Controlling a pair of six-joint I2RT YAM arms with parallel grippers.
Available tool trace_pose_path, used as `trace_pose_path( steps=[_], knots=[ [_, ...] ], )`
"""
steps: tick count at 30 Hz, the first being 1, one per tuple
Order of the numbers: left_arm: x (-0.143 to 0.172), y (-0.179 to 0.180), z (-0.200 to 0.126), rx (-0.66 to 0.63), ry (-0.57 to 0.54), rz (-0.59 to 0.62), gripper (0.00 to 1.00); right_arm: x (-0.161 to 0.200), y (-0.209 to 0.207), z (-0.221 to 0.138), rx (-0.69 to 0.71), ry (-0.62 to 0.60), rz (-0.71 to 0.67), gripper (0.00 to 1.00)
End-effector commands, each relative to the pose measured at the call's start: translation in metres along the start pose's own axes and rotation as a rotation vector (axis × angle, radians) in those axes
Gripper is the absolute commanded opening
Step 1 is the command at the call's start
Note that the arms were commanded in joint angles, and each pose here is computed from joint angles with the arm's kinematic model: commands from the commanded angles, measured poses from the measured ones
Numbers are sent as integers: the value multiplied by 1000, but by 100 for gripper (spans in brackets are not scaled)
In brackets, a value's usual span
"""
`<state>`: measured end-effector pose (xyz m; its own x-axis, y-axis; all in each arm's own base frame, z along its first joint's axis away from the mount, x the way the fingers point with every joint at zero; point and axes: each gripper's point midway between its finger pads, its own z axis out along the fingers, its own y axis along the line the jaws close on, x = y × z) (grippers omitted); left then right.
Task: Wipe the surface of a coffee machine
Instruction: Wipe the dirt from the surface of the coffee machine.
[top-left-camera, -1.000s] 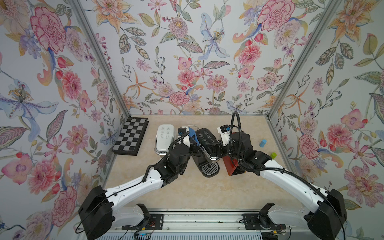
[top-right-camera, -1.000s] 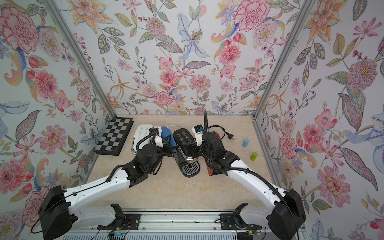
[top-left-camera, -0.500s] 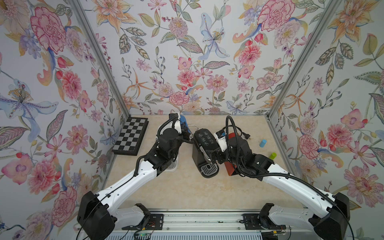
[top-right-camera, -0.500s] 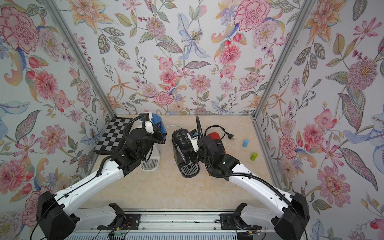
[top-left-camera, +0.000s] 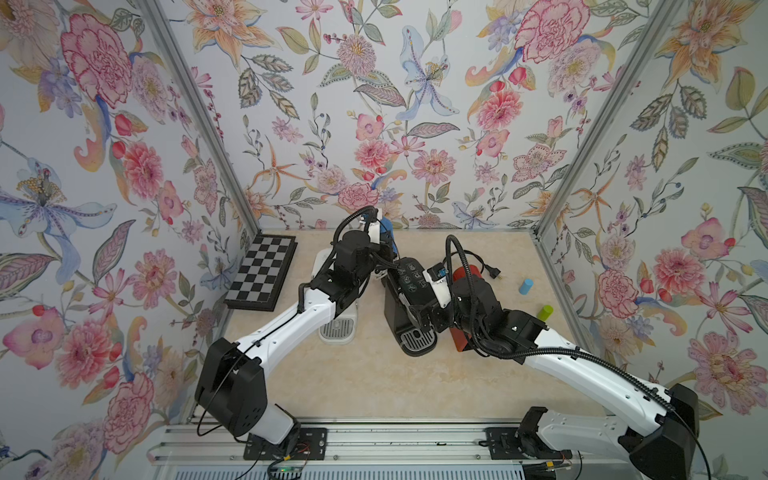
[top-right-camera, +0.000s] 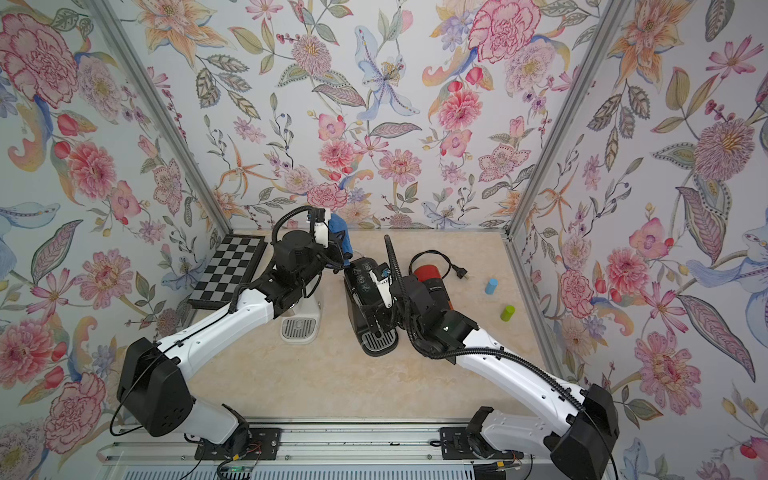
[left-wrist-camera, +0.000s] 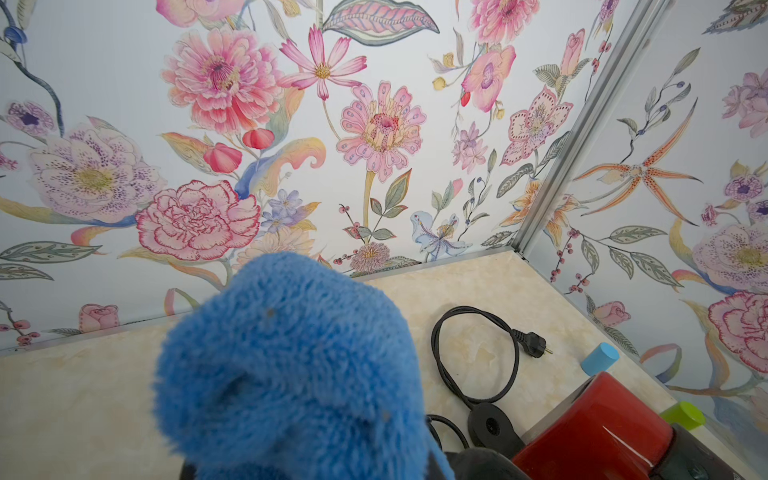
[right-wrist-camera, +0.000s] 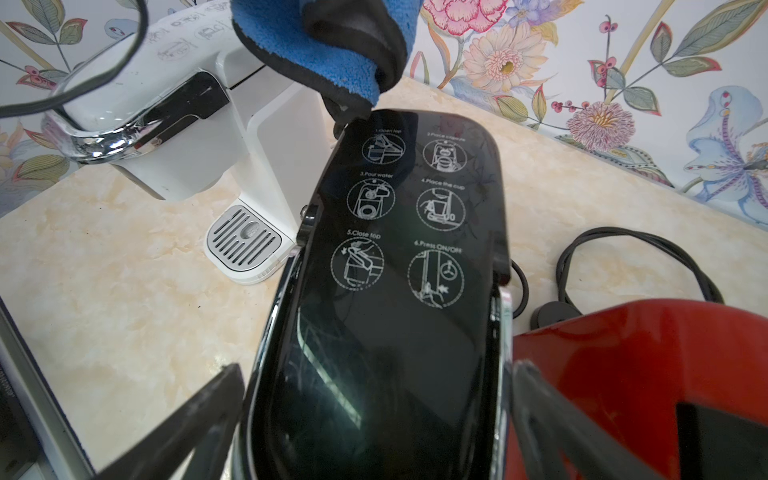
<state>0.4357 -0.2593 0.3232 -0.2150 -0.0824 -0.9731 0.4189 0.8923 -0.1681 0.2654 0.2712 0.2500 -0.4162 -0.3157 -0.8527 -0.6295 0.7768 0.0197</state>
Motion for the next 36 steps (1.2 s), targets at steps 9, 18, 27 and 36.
trace_pose_path(
  steps=[9,18,27,36],
  knots=[
    [-6,-25,35,240,-31,-81,0,29,8,-1,-35,58,-4,100],
    [49,-33,27,336,47,-165,0,48,3,2,-13,91,6,100],
    [96,-29,11,351,111,-237,0,51,-16,2,40,95,45,100],
    [107,-34,-2,358,136,-251,0,43,-40,-1,67,87,83,100]
  ],
)
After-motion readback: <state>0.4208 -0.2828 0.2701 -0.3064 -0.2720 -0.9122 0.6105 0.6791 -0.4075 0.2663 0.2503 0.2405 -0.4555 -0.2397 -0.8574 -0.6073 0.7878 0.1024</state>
